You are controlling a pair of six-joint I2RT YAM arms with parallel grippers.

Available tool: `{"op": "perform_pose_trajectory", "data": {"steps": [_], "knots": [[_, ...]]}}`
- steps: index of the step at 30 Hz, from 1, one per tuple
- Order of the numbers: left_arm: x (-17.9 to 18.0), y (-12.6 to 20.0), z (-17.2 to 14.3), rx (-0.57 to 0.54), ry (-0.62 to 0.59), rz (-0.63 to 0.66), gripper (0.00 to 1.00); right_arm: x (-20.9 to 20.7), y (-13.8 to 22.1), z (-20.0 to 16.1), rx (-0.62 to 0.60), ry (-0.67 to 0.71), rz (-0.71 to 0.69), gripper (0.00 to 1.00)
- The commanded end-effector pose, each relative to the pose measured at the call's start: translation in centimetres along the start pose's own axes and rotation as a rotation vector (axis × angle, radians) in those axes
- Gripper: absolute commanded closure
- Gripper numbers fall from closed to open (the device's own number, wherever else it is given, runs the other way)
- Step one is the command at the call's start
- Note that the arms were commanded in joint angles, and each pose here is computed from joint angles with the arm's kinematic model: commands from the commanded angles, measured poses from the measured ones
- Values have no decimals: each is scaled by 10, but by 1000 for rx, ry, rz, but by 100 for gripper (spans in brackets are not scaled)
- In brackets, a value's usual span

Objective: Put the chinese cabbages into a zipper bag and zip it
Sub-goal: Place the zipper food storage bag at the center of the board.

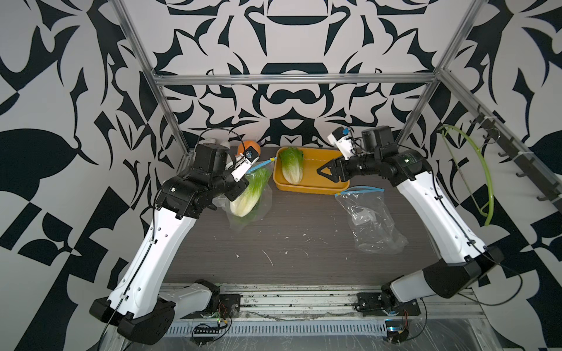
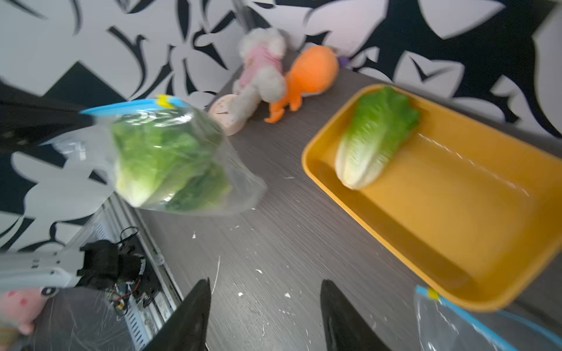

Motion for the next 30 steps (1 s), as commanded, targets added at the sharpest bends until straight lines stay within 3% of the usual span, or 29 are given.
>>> {"op": "perform_pose_trajectory", "data": {"steps": [1, 5, 9, 12, 15, 18, 21, 23, 26, 30], "knots": [[-21, -10, 15, -42, 99, -47, 100, -48, 5, -3, -80, -204, -176, 41], [-103, -60, 22, 5, 87, -213, 100, -106, 11, -34, -75, -374, -347, 40], [-175, -118, 9, 60, 232, -366, 100, -156, 23, -66, -70, -515, -492, 38], [-218, -137, 6, 126, 243, -456, 70, -180, 26, -84, -73, -575, -545, 33], [-258, -125, 28, 63, 218, -597, 47, -200, 28, -94, -72, -630, -594, 31], [-271, -95, 67, -68, 234, -681, 39, -221, 31, -95, -121, -702, -601, 30], [-277, -86, 97, -195, 298, -747, 37, -248, 33, -99, -139, -757, -658, 30], [-282, -109, 102, -193, 374, -709, 38, -265, 34, -103, -155, -798, -680, 30], [-297, -154, 100, -97, 385, -647, 39, -290, 32, -114, -191, -889, -681, 30], [-314, -215, 94, 0, 452, -609, 40, -310, 18, -133, -147, -942, -708, 30]]}}
Point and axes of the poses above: each gripper's point midway between its finger pads, its own y axis back along the fingers, its own x axis along the line the jaws close on, z = x × y, the point moved 3 cm from there along y, back along the fingers, and after that the axes turned 8 degrees about -y, right-handed, at the moved point
